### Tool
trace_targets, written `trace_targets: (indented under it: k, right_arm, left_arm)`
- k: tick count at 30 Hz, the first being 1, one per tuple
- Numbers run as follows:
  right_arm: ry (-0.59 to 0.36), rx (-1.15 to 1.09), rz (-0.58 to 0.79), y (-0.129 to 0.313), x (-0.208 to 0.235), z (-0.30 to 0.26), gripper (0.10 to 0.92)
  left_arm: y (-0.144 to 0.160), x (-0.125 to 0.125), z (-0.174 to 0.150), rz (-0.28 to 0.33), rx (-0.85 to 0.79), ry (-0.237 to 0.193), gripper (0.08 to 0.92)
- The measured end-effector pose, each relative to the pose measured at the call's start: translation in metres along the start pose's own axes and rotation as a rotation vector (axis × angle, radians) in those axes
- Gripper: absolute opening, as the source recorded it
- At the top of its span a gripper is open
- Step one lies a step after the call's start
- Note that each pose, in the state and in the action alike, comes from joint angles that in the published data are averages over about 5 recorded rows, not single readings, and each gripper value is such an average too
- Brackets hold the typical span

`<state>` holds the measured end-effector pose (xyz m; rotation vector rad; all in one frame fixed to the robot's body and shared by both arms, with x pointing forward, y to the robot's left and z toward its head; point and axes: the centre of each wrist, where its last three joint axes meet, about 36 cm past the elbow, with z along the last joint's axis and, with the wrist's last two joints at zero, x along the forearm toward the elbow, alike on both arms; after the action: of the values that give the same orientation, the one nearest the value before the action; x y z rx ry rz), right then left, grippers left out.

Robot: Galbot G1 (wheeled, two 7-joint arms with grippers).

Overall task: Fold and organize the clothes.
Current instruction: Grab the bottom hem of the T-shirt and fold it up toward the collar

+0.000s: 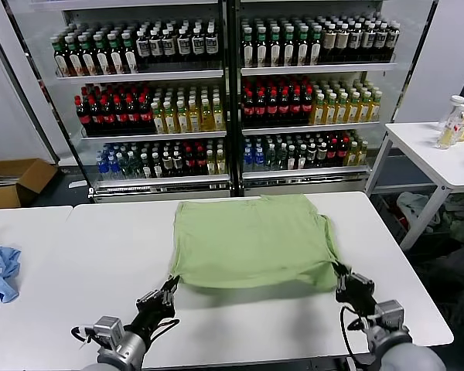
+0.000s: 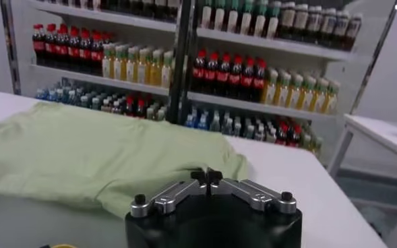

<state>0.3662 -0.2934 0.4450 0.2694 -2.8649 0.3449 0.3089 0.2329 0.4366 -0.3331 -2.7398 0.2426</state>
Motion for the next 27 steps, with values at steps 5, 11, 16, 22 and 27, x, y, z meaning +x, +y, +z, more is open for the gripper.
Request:
trace_targets:
  k: [5,11,16,22,27]
  right_arm:
    - [-0.008,0.025,-0.004,-0.002,-0.023,0.001,0.111]
    - [-0.012,0.056,-0.005,-0.003,-0.044,0.003,0.111]
    - [-0.011,0.082,0.002,-0.002,-0.058,0.006,0.111]
    - [0.002,0.113,0.0,0.004,-0.07,0.006,0.186]
    - [0.009,0.127,-0.004,0.01,-0.073,0.008,0.324]
  left_arm:
    - [0.01,-0.021,0.001,-0.002,0.007,0.0,0.084]
    - [0.021,-0.047,0.0,-0.009,0.009,0.001,0.084]
    - [0.026,-0.065,-0.001,-0.019,0.008,-0.006,0.084]
    - [0.029,-0.083,-0.002,-0.033,0.003,-0.009,0.084]
    - [0.028,-0.093,0.0,-0.043,-0.001,-0.004,0.157]
